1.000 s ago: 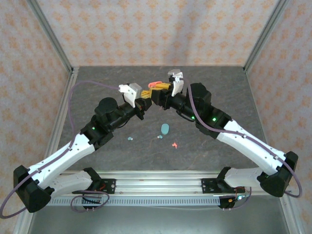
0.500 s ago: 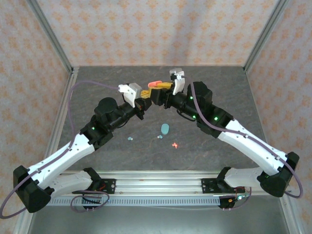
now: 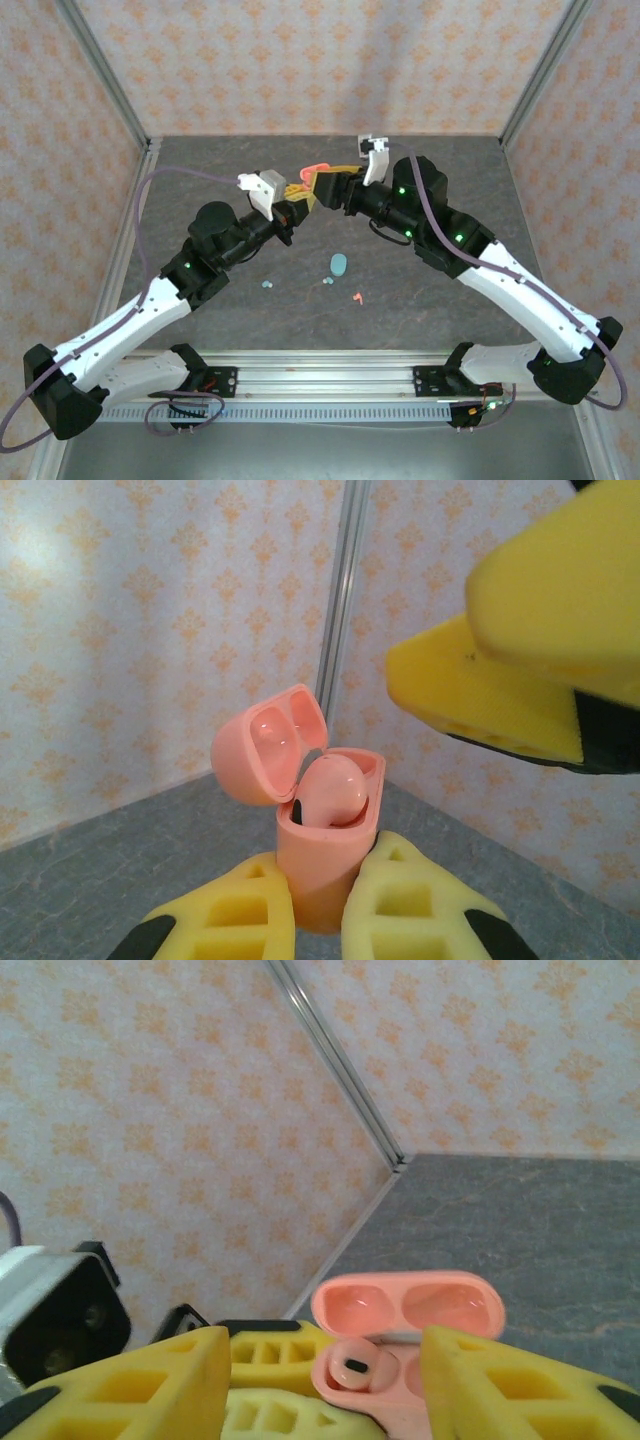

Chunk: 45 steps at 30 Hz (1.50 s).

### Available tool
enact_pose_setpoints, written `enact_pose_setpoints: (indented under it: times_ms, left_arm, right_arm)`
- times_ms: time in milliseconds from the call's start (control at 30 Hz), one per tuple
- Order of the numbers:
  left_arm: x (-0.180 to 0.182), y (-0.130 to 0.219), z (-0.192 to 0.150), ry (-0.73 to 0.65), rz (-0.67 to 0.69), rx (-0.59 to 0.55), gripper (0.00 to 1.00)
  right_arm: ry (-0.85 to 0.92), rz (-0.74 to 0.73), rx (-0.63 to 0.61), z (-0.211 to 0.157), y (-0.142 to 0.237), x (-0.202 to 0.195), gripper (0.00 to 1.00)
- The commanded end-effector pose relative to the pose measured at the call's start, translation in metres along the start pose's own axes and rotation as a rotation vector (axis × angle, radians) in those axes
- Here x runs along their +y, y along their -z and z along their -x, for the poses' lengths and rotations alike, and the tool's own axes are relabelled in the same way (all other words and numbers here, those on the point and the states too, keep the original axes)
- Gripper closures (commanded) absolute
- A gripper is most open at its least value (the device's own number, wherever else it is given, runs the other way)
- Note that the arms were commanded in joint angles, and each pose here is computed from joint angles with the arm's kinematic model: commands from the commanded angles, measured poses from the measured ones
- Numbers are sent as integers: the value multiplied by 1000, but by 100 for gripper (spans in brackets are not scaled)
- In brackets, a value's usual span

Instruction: Insert the wireless bluetooth earbuds into the charging case

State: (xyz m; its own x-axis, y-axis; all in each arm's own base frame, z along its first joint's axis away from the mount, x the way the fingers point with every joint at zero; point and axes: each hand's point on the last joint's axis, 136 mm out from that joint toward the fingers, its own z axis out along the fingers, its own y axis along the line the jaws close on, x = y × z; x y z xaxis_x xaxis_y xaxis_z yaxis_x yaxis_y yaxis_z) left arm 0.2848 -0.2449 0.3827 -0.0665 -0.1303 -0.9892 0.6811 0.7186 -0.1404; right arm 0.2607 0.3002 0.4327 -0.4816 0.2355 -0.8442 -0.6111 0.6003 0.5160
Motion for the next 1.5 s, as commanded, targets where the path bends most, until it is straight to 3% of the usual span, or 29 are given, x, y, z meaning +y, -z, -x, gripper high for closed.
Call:
enact_pose_setpoints:
  times_ms: [0, 300, 467, 600, 833, 1033, 1467]
  left_arm:
    - [-3, 10, 6, -6, 0, -17, 100]
    - [7, 40, -36, -11, 54, 92, 100]
    - [14, 67, -57, -22, 94, 153, 100]
    - [18, 85, -68, -42, 115, 194, 100]
    - [20, 94, -80, -55, 127, 239, 100]
    - [21, 92, -86, -49, 129, 252, 100]
    - [24, 91, -94, -37, 141, 271, 100]
  right_arm:
    - [-39, -64, 9, 3, 12, -11, 49]
    - [-80, -379, 89, -21, 44, -79, 51]
    - [-91, -531, 241, -62, 48, -121, 51]
    - [-123, -619, 395, -121, 36, -158, 51]
    - [-232, -645, 708, -232, 29, -190, 58]
    - [-294, -630, 911, -301, 38, -203, 58]
    - [-87, -742, 1124, -336, 38, -219, 54]
